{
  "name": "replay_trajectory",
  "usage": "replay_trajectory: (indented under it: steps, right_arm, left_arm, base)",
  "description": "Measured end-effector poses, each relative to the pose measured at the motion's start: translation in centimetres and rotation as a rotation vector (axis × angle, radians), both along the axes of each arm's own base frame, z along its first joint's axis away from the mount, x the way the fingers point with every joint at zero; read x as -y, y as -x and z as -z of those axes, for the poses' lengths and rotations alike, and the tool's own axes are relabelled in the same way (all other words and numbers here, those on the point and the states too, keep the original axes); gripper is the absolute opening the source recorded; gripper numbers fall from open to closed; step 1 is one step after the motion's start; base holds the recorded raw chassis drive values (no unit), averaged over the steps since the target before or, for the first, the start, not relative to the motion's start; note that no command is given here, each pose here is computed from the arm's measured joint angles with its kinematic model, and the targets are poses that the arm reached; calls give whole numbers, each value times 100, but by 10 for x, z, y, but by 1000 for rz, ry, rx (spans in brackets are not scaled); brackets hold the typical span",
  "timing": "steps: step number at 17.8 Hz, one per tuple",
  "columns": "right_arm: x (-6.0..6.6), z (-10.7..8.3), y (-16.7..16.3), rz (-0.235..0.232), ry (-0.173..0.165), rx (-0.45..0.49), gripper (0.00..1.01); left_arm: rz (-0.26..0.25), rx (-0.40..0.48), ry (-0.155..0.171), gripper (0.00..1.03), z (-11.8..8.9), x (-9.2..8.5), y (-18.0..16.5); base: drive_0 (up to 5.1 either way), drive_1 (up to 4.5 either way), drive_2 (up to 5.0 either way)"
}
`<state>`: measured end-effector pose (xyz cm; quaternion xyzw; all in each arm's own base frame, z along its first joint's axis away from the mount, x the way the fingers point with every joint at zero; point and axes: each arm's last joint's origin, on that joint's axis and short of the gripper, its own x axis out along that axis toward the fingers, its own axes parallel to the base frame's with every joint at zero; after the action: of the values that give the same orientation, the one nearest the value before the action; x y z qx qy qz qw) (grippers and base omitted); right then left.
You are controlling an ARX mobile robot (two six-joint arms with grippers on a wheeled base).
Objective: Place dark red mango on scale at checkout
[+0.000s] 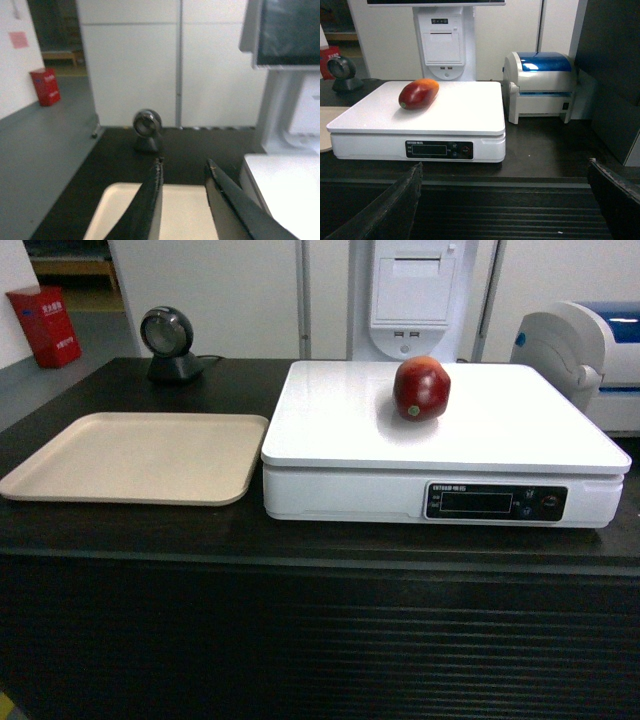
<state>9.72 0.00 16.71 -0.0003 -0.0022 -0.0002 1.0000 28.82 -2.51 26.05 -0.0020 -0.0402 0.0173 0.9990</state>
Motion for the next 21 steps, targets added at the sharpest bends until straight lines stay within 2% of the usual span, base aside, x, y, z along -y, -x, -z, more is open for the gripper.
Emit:
replay_trajectory:
  steps: [1,2,3,4,7,20,21]
  right_arm:
    - [0,0,0,0,0,0,98]
    - [0,0,0,0,0,0,98]
    - [0,0,0,0,0,0,98]
    - [0,0,0,0,0,0,98]
    - [0,0,0,0,0,0,98]
    - [0,0,0,0,0,0,98]
    - [0,0,0,0,0,0,98]
  left_arm:
    - [42,-121,-10,2,51,-5,39]
    - [23,-61,-5,2,54,-14,70]
    - [23,-98,-6,2,72,-26,94]
    - [29,-79,-6,2,73,-26,105]
    - [30,-95,-6,2,80,-26,119]
    - [31,-92,-6,2,87,-25,139]
    - [32,-59,-7,2,91,-25,142]
  base:
    - [0,0,0]
    - [0,0,0]
    - [0,0,0]
    - [0,0,0]
    - [0,0,0]
    - [0,0,0]
    - [0,0,0]
